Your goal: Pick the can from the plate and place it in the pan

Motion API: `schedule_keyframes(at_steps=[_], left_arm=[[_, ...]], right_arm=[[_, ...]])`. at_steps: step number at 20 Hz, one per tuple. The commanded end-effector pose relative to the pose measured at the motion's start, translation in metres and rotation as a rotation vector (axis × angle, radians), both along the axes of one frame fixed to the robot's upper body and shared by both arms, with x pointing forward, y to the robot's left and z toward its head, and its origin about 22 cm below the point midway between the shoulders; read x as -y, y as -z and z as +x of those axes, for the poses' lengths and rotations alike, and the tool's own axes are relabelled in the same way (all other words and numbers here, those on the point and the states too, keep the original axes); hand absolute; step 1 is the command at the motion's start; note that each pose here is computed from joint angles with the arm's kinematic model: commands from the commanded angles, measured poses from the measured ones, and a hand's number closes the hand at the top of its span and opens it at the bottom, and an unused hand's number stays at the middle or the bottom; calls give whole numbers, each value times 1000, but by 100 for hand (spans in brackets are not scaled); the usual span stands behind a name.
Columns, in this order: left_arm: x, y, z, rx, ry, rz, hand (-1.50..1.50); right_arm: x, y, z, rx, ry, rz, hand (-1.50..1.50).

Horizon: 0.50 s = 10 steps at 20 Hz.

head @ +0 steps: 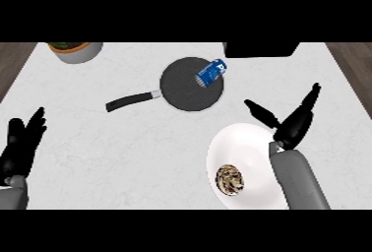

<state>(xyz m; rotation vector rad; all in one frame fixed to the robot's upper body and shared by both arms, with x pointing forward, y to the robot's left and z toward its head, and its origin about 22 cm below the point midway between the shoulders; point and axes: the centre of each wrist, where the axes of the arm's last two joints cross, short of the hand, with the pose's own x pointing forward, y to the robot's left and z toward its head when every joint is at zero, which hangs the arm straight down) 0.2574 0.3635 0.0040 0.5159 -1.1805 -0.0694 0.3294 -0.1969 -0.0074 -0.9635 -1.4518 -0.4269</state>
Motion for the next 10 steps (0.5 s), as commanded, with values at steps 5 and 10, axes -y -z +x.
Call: schedule_keyframes(at_steps=[5, 10], left_arm=[[-8, -23, 3, 6, 8, -3, 0], [0, 6, -3, 5, 26, 2, 0]], right_arm=[[33, -25, -97, -26, -60, -9, -150], [39, -33, -167, -35, -38, -17, -150]])
